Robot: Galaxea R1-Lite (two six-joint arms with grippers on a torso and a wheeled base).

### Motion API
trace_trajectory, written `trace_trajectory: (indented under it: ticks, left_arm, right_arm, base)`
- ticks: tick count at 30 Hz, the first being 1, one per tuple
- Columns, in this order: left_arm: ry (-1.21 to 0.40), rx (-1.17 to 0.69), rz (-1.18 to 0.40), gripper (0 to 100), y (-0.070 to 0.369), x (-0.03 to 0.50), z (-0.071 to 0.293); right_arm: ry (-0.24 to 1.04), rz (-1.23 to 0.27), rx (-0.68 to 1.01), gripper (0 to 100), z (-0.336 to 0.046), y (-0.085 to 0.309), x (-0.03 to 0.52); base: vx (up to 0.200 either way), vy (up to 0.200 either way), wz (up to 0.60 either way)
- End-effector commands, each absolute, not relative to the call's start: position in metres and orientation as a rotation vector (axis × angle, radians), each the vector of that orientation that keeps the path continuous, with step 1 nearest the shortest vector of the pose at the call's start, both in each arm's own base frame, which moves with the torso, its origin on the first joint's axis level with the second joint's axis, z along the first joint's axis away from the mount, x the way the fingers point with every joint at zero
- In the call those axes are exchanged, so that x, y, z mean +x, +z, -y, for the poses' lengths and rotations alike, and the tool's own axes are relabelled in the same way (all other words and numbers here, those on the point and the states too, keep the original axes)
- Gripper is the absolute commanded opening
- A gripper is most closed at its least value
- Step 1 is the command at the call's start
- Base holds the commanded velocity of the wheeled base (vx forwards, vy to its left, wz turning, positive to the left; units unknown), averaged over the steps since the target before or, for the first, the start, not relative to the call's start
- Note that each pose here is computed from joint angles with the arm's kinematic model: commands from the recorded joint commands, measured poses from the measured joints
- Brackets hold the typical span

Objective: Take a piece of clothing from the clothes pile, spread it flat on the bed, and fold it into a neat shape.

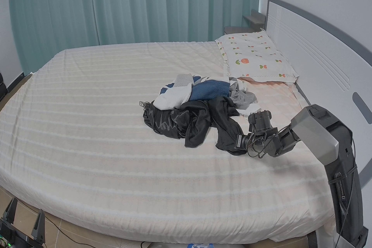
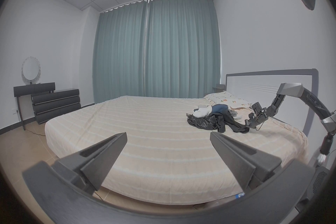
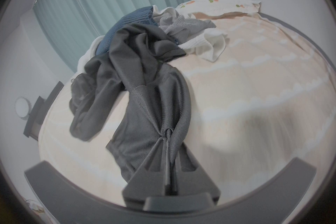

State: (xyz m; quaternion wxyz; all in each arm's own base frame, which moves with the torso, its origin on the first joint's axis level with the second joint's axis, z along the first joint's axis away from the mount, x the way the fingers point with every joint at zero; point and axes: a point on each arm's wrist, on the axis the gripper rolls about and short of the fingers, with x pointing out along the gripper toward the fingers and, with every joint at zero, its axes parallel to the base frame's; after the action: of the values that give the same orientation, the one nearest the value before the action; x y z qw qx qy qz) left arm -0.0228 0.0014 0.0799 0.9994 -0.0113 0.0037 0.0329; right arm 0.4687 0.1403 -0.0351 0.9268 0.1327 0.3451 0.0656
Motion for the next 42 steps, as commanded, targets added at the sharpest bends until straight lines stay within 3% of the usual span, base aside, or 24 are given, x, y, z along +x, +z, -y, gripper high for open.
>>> trace_trajectory:
  ticks: [1, 8, 9, 11, 15, 17, 20, 24, 31, 35, 36, 42]
  left_arm:
    - [0.066, -0.018, -0.007, 100, 0.075, -0.023, -0.001]
    - [0.066, -0.024, -0.001, 100, 0.075, -0.023, -0.001]
    - [0.062, -0.043, 0.055, 100, 0.087, -0.026, -0.001]
    - [0.035, -0.135, 0.213, 100, 0.152, -0.035, -0.002]
    - [0.012, -0.161, 0.121, 100, 0.194, -0.011, -0.001]
    - [-0.003, -0.105, 0.064, 100, 0.189, -0.003, -0.001]
    - [-0.067, -0.059, -0.205, 100, 0.16, 0.034, 0.002]
    - [-0.182, -0.066, -0.336, 100, 0.154, 0.069, 0.01]
    - [-0.323, -0.149, -0.52, 100, 0.13, 0.158, 0.053]
    - [-0.333, -0.217, -0.542, 100, 0.121, 0.18, 0.068]
    - [-0.33, -0.328, -0.561, 100, 0.11, 0.215, 0.092]
    - [-0.32, -0.441, -0.645, 100, 0.082, 0.279, 0.136]
  right_arm:
    - [0.233, -0.679, 0.342, 0, -0.131, 0.009, 0.439]
    - [0.273, -0.657, 0.451, 0, -0.126, 0.029, 0.405]
    - [0.278, -0.667, 0.464, 0, -0.125, 0.03, 0.399]
    - [0.289, -0.689, 0.492, 0, -0.122, 0.032, 0.387]
    - [0.302, -0.698, 0.545, 0, -0.117, 0.037, 0.369]
    - [0.302, -0.712, 0.563, 0, -0.117, 0.037, 0.359]
    - [0.304, -0.708, 0.586, 0, -0.115, 0.033, 0.34]
    - [0.323, -0.651, 0.594, 0, -0.108, 0.041, 0.319]
    - [0.323, -0.715, 0.581, 0, -0.102, 0.041, 0.276]
    - [0.32, -0.744, 0.568, 0, -0.102, 0.036, 0.266]
    - [0.329, -0.739, 0.571, 0, -0.101, 0.034, 0.257]
    - [0.333, -0.722, 0.569, 0, -0.096, 0.032, 0.242]
  base:
    - [0.0, 0.0, 0.0]
    - [0.0, 0.0, 0.0]
    - [0.0, 0.0, 0.0]
    - [0.0, 0.0, 0.0]
    - [0.0, 0.0, 0.0]
    - [0.0, 0.0, 0.0]
    - [0.0, 0.0, 0.0]
    - [0.0, 0.0, 0.0]
    - [0.0, 0.0, 0.0]
    - [0.0, 0.0, 0.0]
    - [0.0, 0.0, 0.0]
    - [0.0, 0.0, 0.0]
